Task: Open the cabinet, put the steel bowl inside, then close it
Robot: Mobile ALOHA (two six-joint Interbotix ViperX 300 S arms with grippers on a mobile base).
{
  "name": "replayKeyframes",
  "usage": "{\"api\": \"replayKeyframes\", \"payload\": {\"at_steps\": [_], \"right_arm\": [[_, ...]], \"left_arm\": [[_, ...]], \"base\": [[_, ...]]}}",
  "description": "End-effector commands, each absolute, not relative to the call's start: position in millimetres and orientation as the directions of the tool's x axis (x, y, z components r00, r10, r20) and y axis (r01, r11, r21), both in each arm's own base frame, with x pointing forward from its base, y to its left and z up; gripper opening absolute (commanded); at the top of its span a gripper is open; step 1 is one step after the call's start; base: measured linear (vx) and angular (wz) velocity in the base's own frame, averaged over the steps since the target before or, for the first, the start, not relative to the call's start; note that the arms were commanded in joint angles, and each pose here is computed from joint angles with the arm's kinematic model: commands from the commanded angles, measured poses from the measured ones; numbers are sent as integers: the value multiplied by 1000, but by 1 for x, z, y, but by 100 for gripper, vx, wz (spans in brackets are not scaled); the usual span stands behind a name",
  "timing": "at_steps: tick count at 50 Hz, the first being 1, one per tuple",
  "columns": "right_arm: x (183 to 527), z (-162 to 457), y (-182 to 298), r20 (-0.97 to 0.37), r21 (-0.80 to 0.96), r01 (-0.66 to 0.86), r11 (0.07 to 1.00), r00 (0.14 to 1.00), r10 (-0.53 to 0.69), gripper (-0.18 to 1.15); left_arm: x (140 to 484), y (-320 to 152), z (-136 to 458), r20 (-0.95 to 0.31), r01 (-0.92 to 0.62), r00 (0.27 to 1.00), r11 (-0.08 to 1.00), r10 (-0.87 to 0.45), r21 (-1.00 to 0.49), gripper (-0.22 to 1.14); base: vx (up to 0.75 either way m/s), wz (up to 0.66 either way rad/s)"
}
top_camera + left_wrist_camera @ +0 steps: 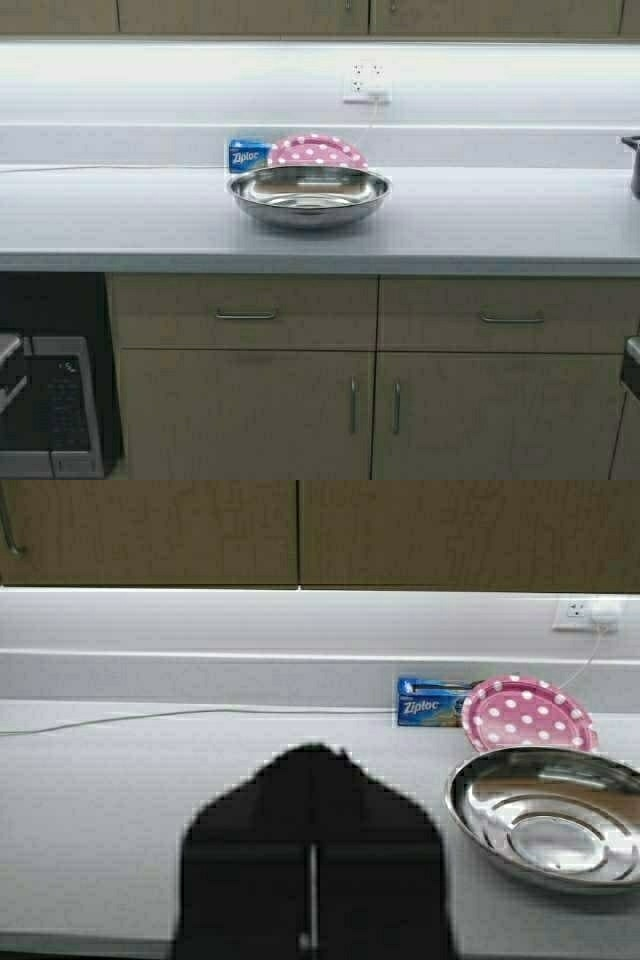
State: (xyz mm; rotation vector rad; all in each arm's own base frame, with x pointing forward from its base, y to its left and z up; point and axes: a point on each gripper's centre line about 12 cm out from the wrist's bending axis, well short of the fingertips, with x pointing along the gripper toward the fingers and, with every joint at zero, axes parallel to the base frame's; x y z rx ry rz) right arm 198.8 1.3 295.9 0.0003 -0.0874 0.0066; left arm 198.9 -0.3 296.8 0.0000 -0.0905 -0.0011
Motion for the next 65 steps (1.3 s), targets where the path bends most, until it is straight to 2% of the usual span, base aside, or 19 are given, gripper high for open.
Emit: {"api": "replayKeyframes", "payload": {"at_steps": [1,3,5,10,18,65], "right_arm": [[200,293,2,78,2,-9,1000,997,9,4],[199,292,2,72,-1,-9,1000,997,9,9],[198,290,2,64,-1,-8,1000,998,9,9],[195,290,2,67,-1,-8,1000,998,8,5],[193,290,2,64,-5,-8,1000,998,8,5],[194,285,2,26,-5,-8,1000,1000,8,5]], "left_arm": [[201,-2,296,96,12,995,1000,-12,1,-3],[202,-3,297,100,13,995,1000,-13,-2,3],[203,-2,296,96,12,995,1000,-12,-2,7],[206,-7,291,74,36,997,999,-35,-11,4],[211,-16,285,52,78,996,997,-77,-14,2],[211,-16,283,63,80,995,996,-78,-37,2]], "base": [[6,-5],[7,-5],[9,-5],[11,-3],[15,-3],[22,-1]]}}
